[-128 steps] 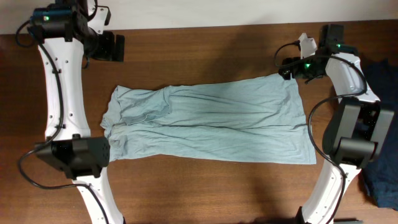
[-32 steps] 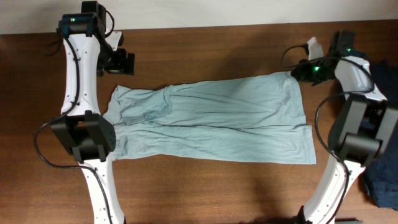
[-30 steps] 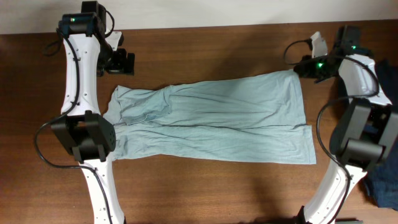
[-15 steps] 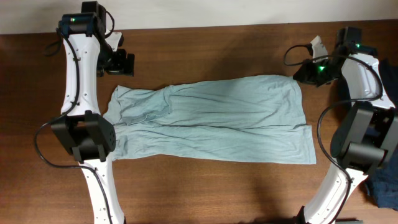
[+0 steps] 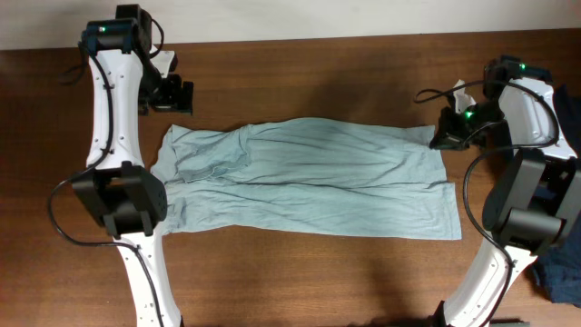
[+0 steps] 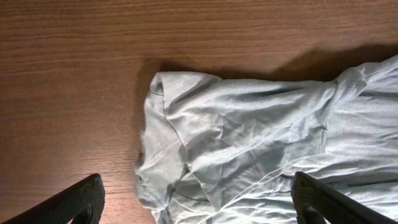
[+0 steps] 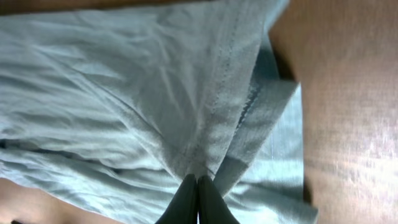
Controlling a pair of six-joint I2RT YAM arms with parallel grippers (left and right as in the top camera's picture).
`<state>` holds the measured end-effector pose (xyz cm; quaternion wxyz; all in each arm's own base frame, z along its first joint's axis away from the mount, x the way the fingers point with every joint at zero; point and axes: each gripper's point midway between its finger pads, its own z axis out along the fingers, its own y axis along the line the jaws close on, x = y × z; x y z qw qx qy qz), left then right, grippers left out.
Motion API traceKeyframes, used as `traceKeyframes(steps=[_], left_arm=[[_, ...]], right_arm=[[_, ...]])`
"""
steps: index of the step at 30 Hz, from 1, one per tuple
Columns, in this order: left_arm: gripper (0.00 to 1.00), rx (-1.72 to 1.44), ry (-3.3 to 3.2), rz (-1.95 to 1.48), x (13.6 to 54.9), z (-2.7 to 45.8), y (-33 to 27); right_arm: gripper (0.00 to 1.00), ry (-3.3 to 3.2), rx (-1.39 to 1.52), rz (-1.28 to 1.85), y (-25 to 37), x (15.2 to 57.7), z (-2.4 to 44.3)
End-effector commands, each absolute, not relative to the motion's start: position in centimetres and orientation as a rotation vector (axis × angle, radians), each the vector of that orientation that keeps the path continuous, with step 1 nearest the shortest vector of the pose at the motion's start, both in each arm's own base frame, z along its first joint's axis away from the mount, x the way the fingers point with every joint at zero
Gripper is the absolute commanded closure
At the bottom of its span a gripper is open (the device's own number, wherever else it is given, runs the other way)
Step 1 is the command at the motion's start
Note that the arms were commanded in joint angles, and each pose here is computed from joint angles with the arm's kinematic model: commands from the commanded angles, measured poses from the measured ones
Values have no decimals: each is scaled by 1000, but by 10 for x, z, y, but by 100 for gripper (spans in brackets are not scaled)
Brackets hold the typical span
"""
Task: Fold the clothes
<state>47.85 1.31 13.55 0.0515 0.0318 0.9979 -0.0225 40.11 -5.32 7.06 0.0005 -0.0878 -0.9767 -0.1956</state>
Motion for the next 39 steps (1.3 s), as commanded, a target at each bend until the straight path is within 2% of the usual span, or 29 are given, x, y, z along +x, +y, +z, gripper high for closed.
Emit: traceKeyframes(steps=[1,11,17,26,27,30,33,36,39], left_arm=[[4,54,2975,-86,478,162,20],[3,53,2970,-91,479,162,20],[3,53,2970,-91,479,162,20],[2,53,2970,-91,479,162,20],[2,52,2970,-91,479,162,20],[2,46,2969,-90,479,163,22],[2,36,2945,-85,479,172,26],[2,16,2894,-74,476,195,33],[2,-7,2818,-70,461,238,40]], right_arm=[[96,-3066,-277,-555,-55,392,83],[96,-2976,-258,-469,-52,369,83],[96,-2955,-271,-212,-59,363,76],[95,-2947,-302,-83,-69,360,75],[90,-2947,-302,-84,-69,360,75],[64,-2948,-302,-89,-69,361,75],[50,-2949,-308,-89,-69,361,75],[49,-2960,-384,-110,-73,365,79],[51,-3030,-368,-294,-62,380,99]])
